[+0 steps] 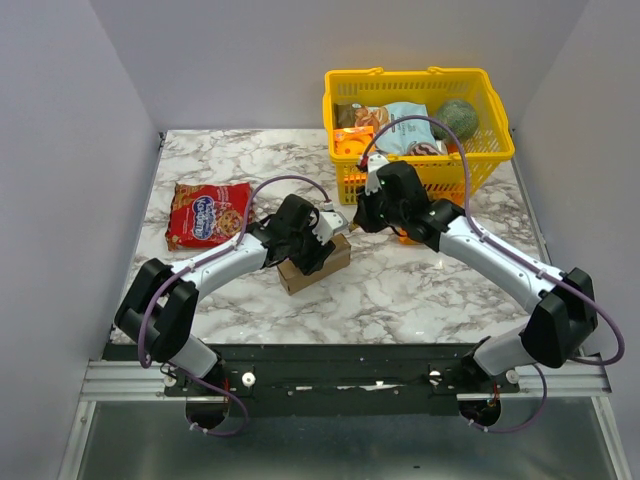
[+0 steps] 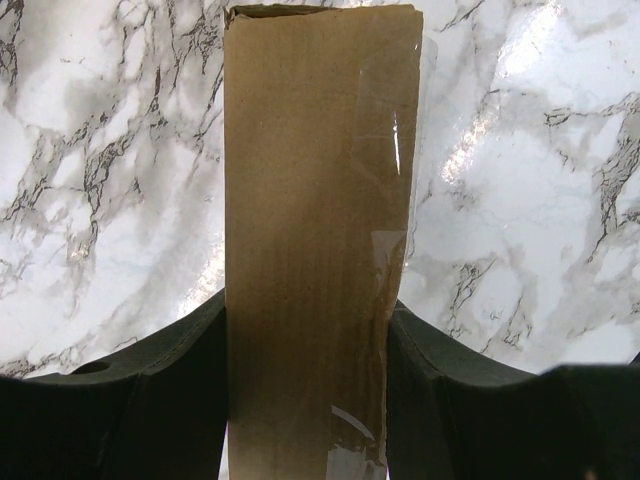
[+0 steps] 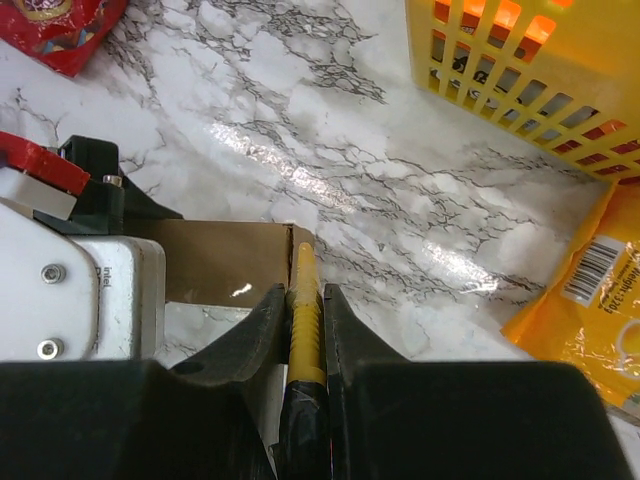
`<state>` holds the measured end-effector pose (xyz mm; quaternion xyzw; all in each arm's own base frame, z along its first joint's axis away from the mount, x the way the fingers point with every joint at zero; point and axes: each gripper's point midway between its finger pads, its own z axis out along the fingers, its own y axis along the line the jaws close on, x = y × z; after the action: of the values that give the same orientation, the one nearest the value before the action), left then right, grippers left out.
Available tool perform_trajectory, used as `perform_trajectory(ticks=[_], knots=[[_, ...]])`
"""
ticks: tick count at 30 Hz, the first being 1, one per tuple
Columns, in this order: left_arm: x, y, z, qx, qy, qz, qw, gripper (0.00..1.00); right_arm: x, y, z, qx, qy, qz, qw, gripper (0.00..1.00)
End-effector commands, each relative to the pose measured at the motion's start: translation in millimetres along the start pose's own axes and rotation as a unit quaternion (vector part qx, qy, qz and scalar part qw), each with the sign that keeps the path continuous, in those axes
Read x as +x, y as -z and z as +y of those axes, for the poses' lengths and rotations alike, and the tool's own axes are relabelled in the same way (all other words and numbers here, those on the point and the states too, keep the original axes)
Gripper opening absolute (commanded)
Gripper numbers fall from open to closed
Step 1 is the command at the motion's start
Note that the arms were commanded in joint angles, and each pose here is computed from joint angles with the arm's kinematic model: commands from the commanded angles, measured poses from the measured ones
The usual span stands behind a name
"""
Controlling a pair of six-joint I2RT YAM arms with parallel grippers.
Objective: Unpack the express box
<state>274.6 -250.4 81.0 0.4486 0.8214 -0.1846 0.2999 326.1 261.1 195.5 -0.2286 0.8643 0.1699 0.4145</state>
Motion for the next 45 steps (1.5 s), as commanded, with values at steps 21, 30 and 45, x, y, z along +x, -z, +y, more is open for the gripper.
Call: perform_trajectory(ticks=[21, 30, 45], knots=[[12, -1, -9, 0.015, 0.005, 0.008, 1.000, 0.59, 0, -30, 10, -0.020, 0.000, -0.004, 1.000, 0.00], [13, -3, -10, 0.018, 0.007, 0.010, 1.000, 0.58, -12, -22, 2, 0.009, 0.002, -0.033, 0.999, 0.00], [15, -6, -8, 0.016, 0.009, 0.015, 1.000, 0.58, -14, -20, 10, 0.004, 0.006, -0.046, 0.999, 0.00]])
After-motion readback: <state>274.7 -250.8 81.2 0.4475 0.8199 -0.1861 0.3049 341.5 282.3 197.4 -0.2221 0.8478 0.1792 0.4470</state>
